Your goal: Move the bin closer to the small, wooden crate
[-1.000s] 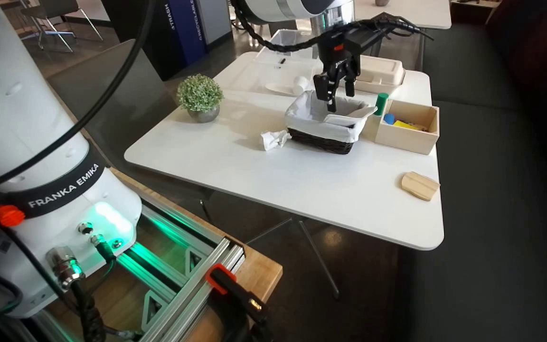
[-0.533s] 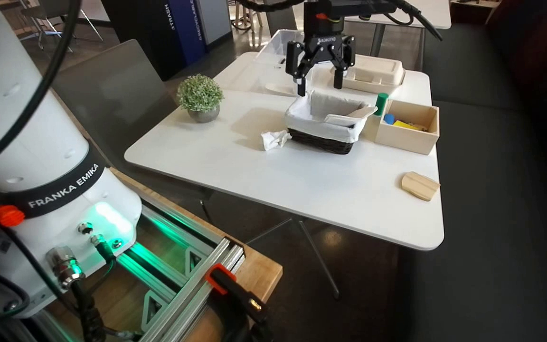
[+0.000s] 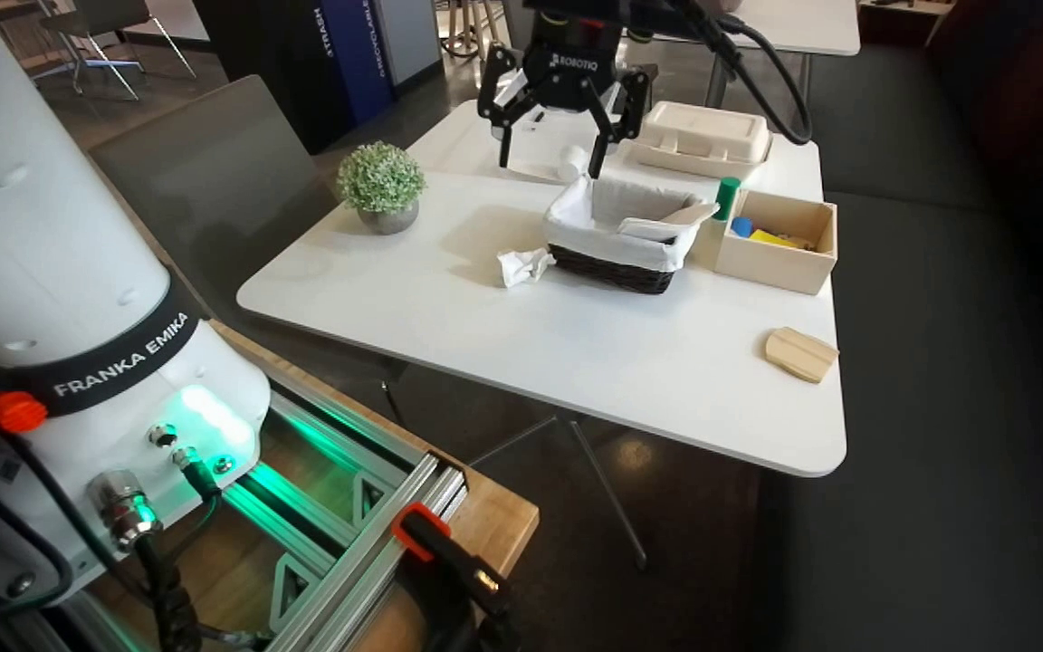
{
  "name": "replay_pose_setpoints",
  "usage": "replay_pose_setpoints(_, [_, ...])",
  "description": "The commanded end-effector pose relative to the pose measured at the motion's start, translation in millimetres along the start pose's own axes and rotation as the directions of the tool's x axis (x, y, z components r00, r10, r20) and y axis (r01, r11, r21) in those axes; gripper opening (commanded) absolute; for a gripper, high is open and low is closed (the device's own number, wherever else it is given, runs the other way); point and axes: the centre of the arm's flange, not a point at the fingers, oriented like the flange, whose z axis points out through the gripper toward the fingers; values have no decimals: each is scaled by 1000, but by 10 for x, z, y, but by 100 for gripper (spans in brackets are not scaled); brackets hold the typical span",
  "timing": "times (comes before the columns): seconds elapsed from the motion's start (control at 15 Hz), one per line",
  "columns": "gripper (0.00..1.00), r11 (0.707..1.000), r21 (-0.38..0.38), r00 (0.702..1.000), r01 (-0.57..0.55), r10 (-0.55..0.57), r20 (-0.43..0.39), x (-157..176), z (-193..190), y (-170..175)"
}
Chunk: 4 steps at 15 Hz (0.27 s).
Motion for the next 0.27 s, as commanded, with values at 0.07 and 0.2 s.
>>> replay_pose_setpoints(0.07, [100, 999, -14, 999, -38, 37, -38, 4, -163, -105])
replay_pose_setpoints(0.2, [100, 999, -22, 997, -48, 47, -54, -9, -226, -157])
